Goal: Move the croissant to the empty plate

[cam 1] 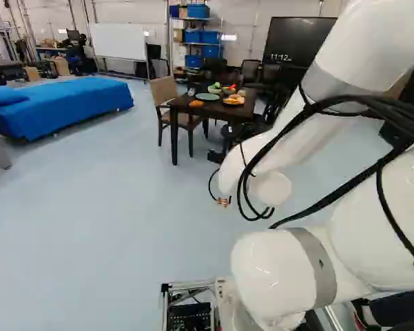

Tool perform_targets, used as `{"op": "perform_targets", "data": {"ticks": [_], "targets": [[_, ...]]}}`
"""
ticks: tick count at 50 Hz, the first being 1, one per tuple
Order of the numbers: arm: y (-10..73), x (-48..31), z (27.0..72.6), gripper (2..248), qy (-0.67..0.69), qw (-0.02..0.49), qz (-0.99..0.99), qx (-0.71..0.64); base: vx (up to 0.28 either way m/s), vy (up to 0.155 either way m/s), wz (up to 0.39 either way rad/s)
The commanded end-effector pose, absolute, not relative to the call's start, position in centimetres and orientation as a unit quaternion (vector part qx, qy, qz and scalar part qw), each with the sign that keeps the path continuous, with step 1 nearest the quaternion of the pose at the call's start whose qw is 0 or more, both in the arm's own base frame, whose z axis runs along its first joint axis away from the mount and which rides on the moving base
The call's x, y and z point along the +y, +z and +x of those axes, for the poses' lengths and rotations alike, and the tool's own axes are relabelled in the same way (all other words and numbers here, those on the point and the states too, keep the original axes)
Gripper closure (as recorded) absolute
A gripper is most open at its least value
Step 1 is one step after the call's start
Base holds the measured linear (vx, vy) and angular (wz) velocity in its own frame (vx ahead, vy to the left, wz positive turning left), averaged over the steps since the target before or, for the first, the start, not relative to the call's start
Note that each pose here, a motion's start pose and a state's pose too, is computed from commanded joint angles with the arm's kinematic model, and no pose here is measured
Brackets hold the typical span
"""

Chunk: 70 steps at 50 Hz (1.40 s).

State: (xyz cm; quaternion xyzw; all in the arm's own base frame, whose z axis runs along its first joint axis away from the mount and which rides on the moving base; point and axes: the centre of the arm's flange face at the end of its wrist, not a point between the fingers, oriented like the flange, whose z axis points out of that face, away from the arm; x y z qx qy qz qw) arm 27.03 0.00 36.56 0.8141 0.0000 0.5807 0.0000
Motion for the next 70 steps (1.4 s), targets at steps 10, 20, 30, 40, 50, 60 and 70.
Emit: {"op": "perform_targets", "data": {"ticks": [10, 20, 30, 40, 50, 60, 70], "targets": [[36.56, 0.00, 27.03, 3, 0.581, 0.000, 0.814, 0.000, 0.000, 0.000, 0.000], [36.56, 0.00, 27.03, 3, 0.581, 0.000, 0.814, 0.000, 0.000, 0.000, 0.000], [36.56, 0.00, 27.03, 3, 0.581, 0.000, 0.814, 0.000, 0.000, 0.000, 0.000], [36.56, 0.00, 27.03, 3, 0.581, 0.000, 0.814, 0.000, 0.008, 0.014, 0.008], [36.56, 0.00, 27.03, 3, 0.581, 0.000, 0.814, 0.000, 0.060, 0.021, 0.007], [36.56, 0.00, 27.03, 3, 0.581, 0.000, 0.814, 0.000, 0.076, 0.004, 0.000], [36.56, 0.00, 27.03, 3, 0.581, 0.000, 0.814, 0.000, 0.114, 0.004, -0.003]]}}
